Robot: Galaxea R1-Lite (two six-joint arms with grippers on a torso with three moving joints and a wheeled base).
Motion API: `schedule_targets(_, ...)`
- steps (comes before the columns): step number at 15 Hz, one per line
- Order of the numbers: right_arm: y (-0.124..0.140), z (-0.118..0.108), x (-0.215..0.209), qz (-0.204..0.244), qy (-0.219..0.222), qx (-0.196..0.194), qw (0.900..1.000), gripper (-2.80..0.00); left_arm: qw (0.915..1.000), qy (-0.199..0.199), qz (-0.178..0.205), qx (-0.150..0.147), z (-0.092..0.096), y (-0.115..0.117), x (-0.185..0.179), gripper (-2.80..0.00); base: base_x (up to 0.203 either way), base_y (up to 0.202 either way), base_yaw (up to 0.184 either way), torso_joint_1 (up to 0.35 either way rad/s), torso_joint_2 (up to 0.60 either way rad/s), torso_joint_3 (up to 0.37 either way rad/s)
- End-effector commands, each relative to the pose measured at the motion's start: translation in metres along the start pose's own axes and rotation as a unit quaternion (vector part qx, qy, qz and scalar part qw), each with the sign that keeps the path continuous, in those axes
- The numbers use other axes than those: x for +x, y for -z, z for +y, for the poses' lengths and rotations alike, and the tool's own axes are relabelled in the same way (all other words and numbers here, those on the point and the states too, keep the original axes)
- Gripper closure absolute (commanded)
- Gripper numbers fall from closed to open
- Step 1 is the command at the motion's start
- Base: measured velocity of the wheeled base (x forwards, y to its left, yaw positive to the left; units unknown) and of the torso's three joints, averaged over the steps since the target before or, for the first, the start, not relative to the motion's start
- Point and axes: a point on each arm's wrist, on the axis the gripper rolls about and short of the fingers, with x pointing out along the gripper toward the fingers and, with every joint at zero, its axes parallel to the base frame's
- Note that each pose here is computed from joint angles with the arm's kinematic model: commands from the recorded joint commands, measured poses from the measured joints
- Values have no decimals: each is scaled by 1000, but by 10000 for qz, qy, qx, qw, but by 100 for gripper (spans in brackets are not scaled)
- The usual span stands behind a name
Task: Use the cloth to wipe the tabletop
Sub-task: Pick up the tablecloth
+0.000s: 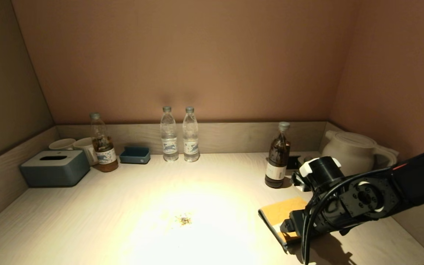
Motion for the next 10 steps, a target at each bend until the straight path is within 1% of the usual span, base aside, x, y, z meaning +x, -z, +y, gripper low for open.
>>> schedule_targets(1,0,0,1,26,2,4,10000,-280,10000,-4,-1,-3,0,0,0,0,0,0,0,0,0,0)
schedule_targets(4,0,0,10,155,-4,14,9999,-280,10000,-4,-1,-3,0,0,0,0,0,0,0,0,0,0)
schedule_targets(10,0,1,13,150,-26,8,9999,-280,10000,-4,-1,-3,0,0,0,0,0,0,0,0,0,0)
